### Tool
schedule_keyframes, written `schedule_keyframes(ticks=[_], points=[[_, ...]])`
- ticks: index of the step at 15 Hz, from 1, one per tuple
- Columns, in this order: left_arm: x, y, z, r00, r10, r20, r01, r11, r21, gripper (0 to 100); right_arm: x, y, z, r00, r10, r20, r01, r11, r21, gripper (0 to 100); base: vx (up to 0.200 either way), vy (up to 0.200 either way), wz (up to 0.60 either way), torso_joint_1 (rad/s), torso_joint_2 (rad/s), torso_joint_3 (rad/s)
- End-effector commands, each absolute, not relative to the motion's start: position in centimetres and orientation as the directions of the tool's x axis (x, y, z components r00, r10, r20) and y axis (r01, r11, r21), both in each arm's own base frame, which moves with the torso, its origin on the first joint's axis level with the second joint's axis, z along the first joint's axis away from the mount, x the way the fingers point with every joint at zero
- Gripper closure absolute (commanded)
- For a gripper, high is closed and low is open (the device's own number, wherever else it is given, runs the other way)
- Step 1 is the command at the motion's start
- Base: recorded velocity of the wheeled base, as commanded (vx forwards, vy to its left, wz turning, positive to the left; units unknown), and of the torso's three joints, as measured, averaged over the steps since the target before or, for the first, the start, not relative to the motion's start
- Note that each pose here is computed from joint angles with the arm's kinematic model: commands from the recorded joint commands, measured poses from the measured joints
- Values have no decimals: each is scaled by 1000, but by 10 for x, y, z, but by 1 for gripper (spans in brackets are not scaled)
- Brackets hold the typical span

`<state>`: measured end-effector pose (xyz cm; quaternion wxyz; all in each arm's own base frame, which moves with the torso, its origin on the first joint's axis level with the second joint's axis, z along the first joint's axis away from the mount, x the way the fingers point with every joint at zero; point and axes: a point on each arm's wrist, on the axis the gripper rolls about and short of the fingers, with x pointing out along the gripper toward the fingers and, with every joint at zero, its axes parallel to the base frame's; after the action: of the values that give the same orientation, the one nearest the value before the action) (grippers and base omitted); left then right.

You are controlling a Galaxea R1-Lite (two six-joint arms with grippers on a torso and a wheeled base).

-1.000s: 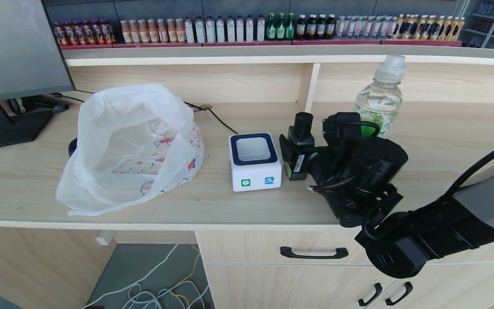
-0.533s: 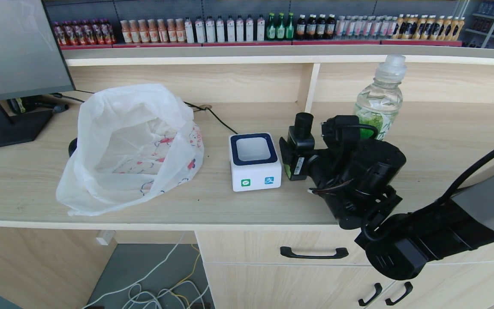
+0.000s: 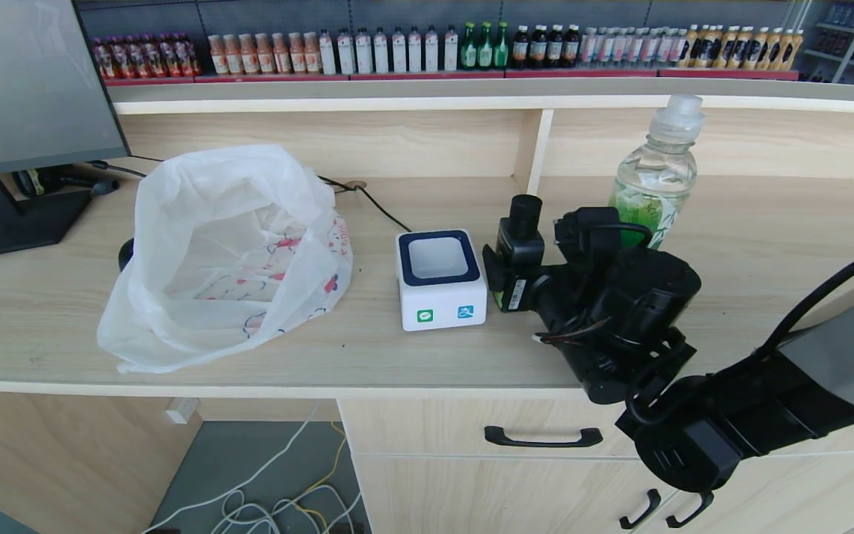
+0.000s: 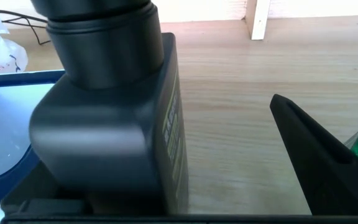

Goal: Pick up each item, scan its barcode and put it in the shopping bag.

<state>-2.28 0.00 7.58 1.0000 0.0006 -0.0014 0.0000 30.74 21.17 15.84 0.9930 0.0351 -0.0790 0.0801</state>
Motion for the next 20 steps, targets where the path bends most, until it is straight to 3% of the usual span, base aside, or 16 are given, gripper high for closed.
schedule_keyframes(ticks=[1, 4, 5, 20], points=[[-23, 0, 76, 1000, 0, 5, 0, 1000, 2, 0, 307, 212, 158, 975, 153, 162, -164, 985, 56, 0, 0, 0, 0, 0, 0, 0], [-23, 0, 76, 1000, 0, 3, 0, 1000, 2, 0, 308, 212, 157, 975, 154, 158, -163, 985, 51, 0, 0, 0, 0, 0, 0, 0], [-23, 0, 76, 1000, 0, 3, 0, 1000, 2, 0, 309, 213, 157, 975, 153, 161, -164, 985, 54, 100, 0, 0, 0, 0, 0, 0], [-23, 0, 76, 1000, 0, 3, 0, 1000, 2, 0, 298, 215, 174, 961, 180, 210, -199, 977, 73, 100, 0, 0, 0, 0, 0, 0]])
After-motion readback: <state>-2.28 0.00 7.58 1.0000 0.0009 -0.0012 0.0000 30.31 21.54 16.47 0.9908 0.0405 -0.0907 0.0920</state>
